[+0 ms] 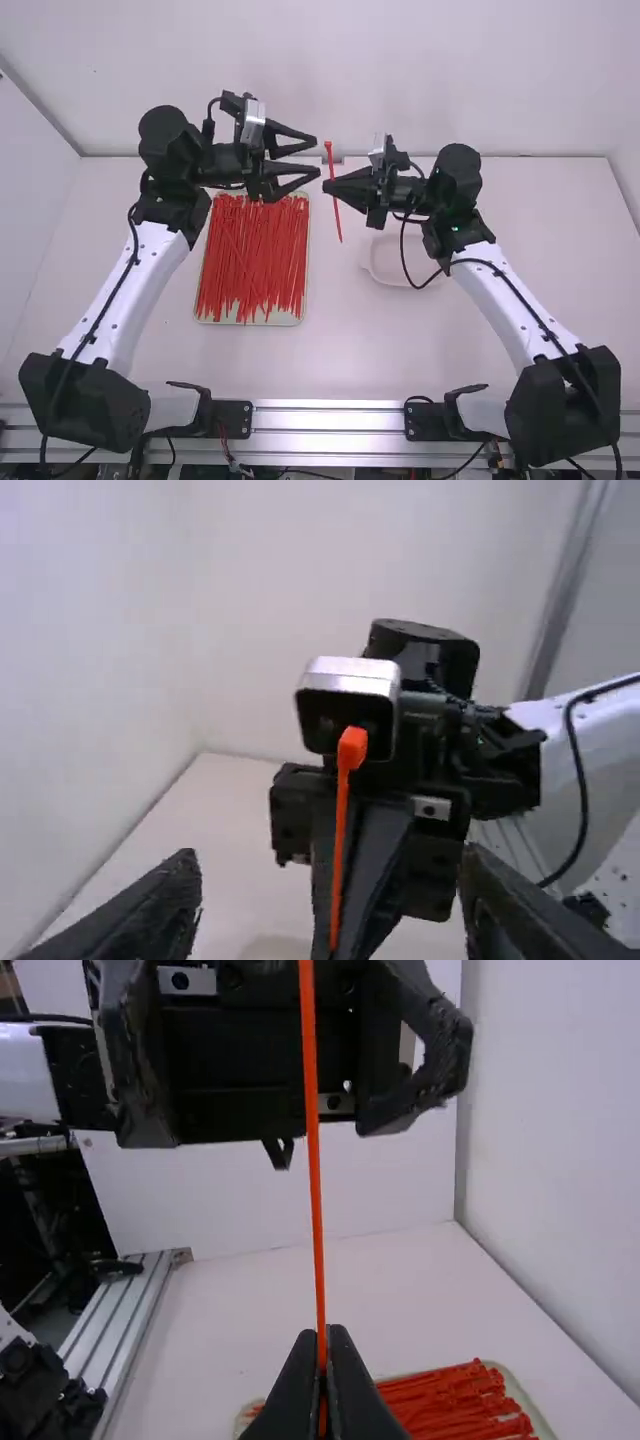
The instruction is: Fasten the cable tie
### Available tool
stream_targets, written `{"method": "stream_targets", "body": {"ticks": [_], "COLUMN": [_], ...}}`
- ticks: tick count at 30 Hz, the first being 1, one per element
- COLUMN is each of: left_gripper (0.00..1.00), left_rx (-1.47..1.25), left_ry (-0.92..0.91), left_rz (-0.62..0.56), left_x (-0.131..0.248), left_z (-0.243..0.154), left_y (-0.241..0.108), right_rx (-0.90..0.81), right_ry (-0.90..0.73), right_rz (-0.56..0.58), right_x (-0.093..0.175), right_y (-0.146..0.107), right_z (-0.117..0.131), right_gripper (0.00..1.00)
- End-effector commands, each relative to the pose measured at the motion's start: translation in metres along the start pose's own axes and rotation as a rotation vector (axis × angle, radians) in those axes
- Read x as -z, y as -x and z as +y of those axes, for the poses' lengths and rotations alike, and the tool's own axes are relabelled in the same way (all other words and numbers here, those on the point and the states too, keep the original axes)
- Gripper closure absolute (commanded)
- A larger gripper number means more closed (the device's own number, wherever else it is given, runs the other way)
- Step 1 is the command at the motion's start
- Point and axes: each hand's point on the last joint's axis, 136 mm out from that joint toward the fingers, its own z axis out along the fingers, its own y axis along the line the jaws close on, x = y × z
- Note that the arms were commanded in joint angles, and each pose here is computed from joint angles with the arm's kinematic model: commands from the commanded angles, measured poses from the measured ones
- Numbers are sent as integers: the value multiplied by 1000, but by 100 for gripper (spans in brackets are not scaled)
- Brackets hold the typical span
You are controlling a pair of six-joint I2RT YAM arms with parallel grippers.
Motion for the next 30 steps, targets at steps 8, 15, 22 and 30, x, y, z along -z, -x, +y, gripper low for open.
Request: {"method": "stream_targets", "body": {"ticks": [8, 15, 22, 30], "left_gripper": [73, 92, 95, 98], "left_rx": [-60, -38, -26, -13], "left_ry": [-67, -60, -51, -26], "left_rz": [-11, -30, -32, -40], "left_x": [-10, -16, -18, -18], "left_z": [-16, -18, -16, -12], "left_y": [12, 18, 17, 18], "right_rx": [15, 16, 22, 15], "right_ry": [23, 24, 40, 26], "right_rz": [-16, -16, -15, -14], "right_x": [-4, -5, -9, -5], "right_y": [13, 13, 12, 12], "right_z": [3, 4, 8, 4], "right_gripper": [100, 100, 100, 100]}}
